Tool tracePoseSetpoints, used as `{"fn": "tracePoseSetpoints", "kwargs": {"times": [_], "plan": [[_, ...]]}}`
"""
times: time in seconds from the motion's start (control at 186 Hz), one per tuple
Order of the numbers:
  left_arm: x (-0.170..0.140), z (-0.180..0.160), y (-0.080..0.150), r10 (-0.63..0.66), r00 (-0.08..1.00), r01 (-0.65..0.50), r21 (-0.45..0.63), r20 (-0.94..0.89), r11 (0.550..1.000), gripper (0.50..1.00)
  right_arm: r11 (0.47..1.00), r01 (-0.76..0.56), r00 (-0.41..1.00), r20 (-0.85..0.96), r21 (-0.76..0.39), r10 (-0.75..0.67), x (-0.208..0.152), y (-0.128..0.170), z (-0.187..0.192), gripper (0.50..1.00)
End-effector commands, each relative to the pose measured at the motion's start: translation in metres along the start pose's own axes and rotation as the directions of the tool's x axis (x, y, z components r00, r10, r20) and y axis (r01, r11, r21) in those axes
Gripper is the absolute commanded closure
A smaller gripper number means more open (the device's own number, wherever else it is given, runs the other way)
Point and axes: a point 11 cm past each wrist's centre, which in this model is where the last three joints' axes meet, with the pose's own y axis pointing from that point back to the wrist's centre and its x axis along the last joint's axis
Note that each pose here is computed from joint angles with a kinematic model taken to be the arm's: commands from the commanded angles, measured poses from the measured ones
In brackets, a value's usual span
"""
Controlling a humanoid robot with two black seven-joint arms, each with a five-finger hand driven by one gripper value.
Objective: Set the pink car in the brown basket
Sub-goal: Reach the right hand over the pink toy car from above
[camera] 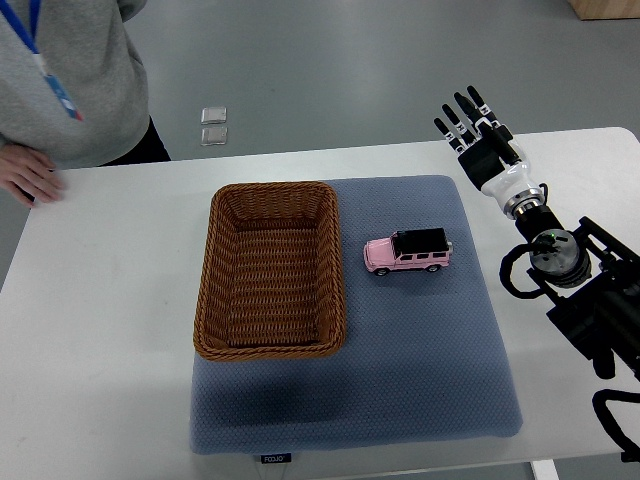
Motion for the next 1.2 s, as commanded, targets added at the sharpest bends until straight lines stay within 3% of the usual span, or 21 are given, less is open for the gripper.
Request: {"fn": "tracePoseSetpoints", "kwargs": {"times": [0.0, 0.199, 0.275, 0.345, 0.42, 0.485, 0.592, 0.678, 0.834, 1.195], "plan": [[0.0, 0.001, 0.0, -0.001, 1.0, 0.001, -0.001, 0.003, 1.0, 0.5, 1.0, -0.001, 1.0, 0.0, 0.0, 0.001, 0.0, 0.0, 0.0, 0.595], [0.0, 0.0, 0.0, 0.001, 1.0, -0.001, -0.001, -0.002, 1.0, 0.5, 0.999, 0.044, 0.998, -0.04, -0.015, -0.045, -0.014, -0.008, -0.004, 0.597], [0.0, 0.0, 0.0, 0.001, 1.0, -0.001, -0.001, -0.005, 1.0, 0.5, 0.992, 0.086, 0.983, -0.153, -0.087, -0.098, -0.022, -0.011, 0.0, 0.597], [0.001, 0.0, 0.0, 0.003, 1.0, -0.003, -0.001, -0.005, 1.0, 0.5, 0.959, 0.165, 0.895, -0.374, -0.23, -0.244, -0.039, -0.017, -0.005, 0.597], [0.001, 0.0, 0.0, 0.002, 1.0, -0.002, 0.0, -0.004, 1.0, 0.5, 0.89, 0.168, 0.667, -0.616, -0.423, -0.419, -0.054, -0.023, -0.018, 0.597], [0.0, 0.0, 0.0, 0.001, 1.0, -0.001, -0.001, -0.002, 1.0, 0.5, 0.778, 0.093, 0.303, -0.726, -0.622, -0.617, -0.079, -0.025, -0.019, 0.597], [-0.001, 0.0, 0.0, -0.002, 1.0, 0.002, -0.001, -0.002, 1.0, 0.5, 0.624, -0.129, -0.186, -0.6, -0.77, -0.778, -0.1, -0.019, -0.015, 0.597], [-0.001, 0.0, 0.0, -0.001, 1.0, 0.001, 0.0, -0.001, 1.0, 0.5, 0.558, -0.244, -0.358, -0.461, -0.793, -0.812, -0.116, -0.018, -0.01, 0.597], [0.0, 0.0, 0.0, 0.001, 1.0, -0.001, -0.001, -0.005, 1.0, 0.5, 0.517, -0.351, -0.42, -0.363, -0.781, -0.832, -0.122, -0.013, 0.002, 0.597], [0.0, -0.001, 0.0, 0.001, 1.0, -0.001, 0.0, -0.007, 1.0, 0.5, 0.491, -0.366, -0.335, -0.38, -0.79, -0.862, -0.082, 0.006, 0.018, 0.597]]}}
